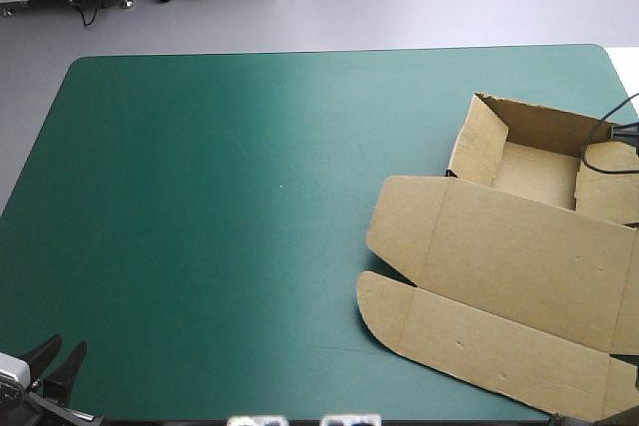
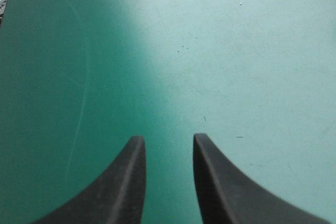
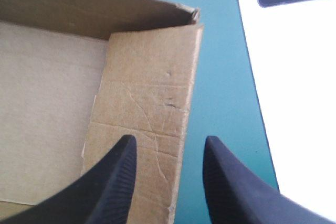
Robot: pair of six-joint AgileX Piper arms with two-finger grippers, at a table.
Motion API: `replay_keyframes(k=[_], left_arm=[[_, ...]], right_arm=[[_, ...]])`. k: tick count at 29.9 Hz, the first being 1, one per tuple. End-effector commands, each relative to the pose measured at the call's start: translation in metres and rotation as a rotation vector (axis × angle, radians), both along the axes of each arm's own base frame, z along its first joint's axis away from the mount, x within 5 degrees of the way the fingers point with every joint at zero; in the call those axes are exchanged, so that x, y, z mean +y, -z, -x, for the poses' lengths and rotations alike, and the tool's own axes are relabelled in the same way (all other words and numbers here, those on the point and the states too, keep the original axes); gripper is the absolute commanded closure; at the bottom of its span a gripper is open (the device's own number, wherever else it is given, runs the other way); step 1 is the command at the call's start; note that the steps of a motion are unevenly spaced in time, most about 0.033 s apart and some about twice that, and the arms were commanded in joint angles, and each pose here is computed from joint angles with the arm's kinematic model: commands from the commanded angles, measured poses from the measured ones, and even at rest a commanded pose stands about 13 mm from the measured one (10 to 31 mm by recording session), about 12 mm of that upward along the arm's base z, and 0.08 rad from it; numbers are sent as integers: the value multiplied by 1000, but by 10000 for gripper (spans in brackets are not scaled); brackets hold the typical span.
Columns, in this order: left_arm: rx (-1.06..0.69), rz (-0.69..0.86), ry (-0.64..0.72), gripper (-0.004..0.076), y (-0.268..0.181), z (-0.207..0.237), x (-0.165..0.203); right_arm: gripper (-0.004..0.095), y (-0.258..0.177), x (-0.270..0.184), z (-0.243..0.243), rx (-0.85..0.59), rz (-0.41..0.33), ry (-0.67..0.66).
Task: Fold the box
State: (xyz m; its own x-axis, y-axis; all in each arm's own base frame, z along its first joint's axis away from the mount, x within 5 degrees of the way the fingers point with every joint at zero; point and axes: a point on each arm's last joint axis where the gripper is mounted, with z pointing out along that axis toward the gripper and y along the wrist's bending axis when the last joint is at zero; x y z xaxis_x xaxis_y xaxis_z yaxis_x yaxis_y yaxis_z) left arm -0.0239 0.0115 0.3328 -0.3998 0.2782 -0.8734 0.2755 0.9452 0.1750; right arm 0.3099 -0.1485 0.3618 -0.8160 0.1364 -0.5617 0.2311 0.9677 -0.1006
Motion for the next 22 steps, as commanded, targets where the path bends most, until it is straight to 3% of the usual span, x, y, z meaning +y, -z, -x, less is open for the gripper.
replay_keyframes(k=[1,4,7,11,17,22], left_arm=[[-63,12,2,504,-11,-4,-1],[-67,13,2,504,-11,-4,-1],[-67,11,3,504,-11,-4,-1],[-72,-5,1,504,-11,-4,0],[-73,-26,17,504,-11,-4,-1],[-50,-26,22,505,-5,-7,-2]], right_arm=[[549,-56,14,27,-200,2,75],[686,-81,32,46,-286,-66,63],[899,-106,57,69,-357,-150,-23],[919,-135,91,110,-477,-223,-119],[921,-175,143,196,-728,-116,-253],[921,-155,165,256,-771,-33,-329]])
